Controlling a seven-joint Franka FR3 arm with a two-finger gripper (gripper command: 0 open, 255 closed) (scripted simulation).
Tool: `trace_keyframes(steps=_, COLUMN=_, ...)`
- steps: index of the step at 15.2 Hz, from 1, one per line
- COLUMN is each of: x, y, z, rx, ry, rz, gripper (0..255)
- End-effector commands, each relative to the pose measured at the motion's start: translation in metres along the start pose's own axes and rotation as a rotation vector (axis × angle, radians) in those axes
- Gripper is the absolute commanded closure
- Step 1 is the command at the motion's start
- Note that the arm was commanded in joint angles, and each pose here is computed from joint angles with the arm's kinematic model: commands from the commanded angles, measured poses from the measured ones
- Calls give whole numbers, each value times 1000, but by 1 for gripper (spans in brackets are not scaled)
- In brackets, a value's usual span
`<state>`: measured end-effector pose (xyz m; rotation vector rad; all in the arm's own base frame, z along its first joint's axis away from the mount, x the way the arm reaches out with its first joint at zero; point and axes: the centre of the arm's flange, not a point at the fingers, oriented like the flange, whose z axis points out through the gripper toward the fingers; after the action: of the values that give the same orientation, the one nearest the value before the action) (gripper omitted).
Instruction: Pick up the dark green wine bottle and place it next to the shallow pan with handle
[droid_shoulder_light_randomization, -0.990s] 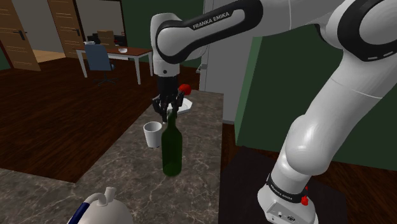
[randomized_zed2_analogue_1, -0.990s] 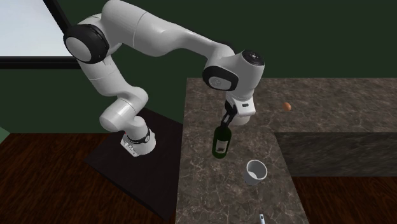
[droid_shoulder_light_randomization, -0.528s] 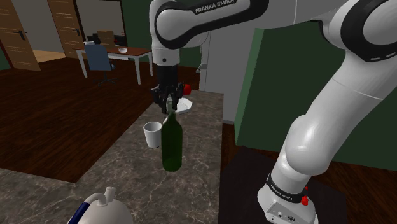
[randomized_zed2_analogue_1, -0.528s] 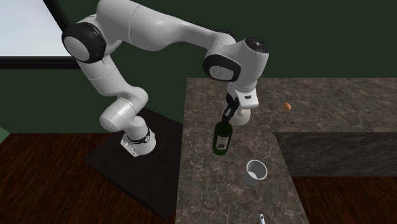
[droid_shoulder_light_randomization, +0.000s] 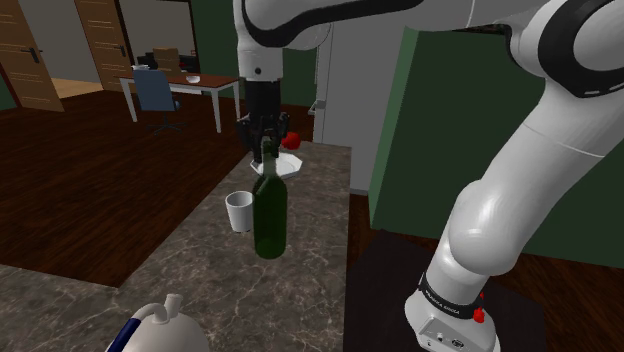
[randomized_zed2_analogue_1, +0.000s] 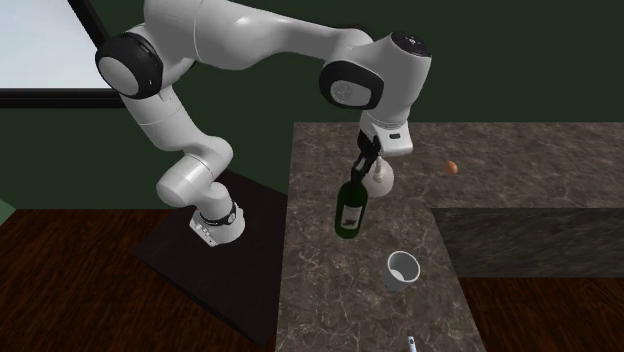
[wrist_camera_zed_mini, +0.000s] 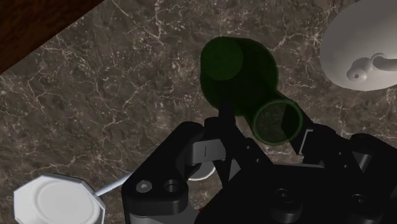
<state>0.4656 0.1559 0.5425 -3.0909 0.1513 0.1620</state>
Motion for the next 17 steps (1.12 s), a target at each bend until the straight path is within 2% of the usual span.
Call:
trace_keyframes(steps=1, x=-1, y=-1, z=-10, rx=0, ry=0, rz=0, gripper=255)
trace_keyframes(steps=5, x=-3, y=-1, z=-28, rx=0, ry=0, rz=0, gripper=255)
trace_keyframes(steps=17, x=64, y=142, z=-41, rx=0, ry=0, rz=0, gripper=255)
